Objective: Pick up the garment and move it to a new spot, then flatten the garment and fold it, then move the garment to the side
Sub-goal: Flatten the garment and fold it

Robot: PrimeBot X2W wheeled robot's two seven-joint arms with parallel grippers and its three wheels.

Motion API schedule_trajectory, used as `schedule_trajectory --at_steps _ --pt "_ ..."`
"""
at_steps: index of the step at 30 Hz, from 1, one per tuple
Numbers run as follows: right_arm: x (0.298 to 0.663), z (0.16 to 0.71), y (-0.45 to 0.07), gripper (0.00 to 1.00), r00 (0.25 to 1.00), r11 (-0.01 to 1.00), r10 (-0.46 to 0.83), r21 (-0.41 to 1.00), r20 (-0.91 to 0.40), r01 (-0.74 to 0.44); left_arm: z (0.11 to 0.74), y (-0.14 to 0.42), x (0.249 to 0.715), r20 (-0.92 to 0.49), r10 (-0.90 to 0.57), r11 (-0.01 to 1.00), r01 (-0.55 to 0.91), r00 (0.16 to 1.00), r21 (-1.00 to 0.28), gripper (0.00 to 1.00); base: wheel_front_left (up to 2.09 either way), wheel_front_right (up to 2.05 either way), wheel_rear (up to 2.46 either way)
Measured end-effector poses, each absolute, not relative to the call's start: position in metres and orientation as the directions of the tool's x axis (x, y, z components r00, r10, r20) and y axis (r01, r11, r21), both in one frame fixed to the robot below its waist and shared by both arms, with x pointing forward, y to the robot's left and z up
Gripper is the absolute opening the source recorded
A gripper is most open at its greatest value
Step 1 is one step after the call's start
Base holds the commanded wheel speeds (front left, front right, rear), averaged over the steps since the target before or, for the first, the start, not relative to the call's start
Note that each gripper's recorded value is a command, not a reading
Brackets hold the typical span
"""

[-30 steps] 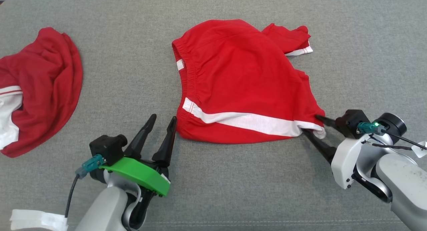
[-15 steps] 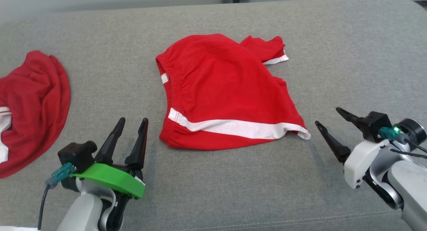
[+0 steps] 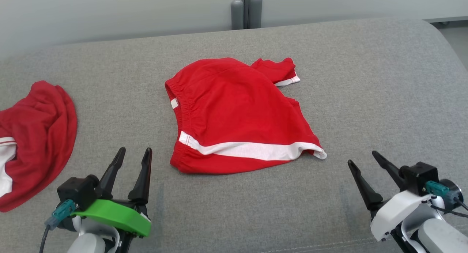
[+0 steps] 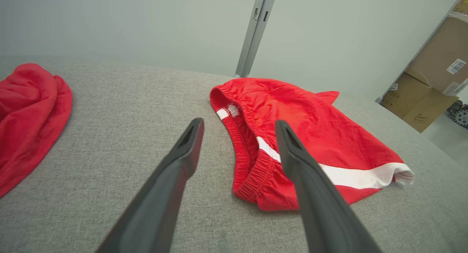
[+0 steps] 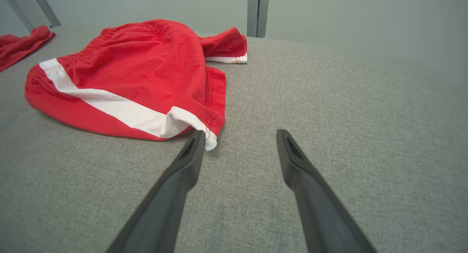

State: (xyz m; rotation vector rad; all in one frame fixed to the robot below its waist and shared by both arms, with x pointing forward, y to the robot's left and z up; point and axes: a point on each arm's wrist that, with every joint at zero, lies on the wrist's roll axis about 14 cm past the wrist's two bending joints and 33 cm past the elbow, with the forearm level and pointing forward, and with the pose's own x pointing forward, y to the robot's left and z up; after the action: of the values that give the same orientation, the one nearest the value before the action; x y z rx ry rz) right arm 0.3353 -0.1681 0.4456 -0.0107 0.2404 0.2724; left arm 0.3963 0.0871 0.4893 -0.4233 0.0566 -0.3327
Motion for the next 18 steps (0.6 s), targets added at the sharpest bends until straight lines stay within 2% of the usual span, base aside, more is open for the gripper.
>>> schedule_trajectory --at_steps 11,18 --pt "0.305 0.441 -0.161 1.00 0.945 0.972 0.231 0.095 -0.230 -0.215 0.496 0.110 0.373 0.027 -0.262 0.894 0.253 0.965 -0.369 1.00 0.00 0.00 0.00" --pt "0.309 0.458 -0.170 1.00 0.963 0.977 0.212 0.068 -0.167 -0.203 0.498 0.117 0.358 0.033 -0.244 0.908 0.240 0.969 -0.344 1.00 0.00 0.00 0.00"
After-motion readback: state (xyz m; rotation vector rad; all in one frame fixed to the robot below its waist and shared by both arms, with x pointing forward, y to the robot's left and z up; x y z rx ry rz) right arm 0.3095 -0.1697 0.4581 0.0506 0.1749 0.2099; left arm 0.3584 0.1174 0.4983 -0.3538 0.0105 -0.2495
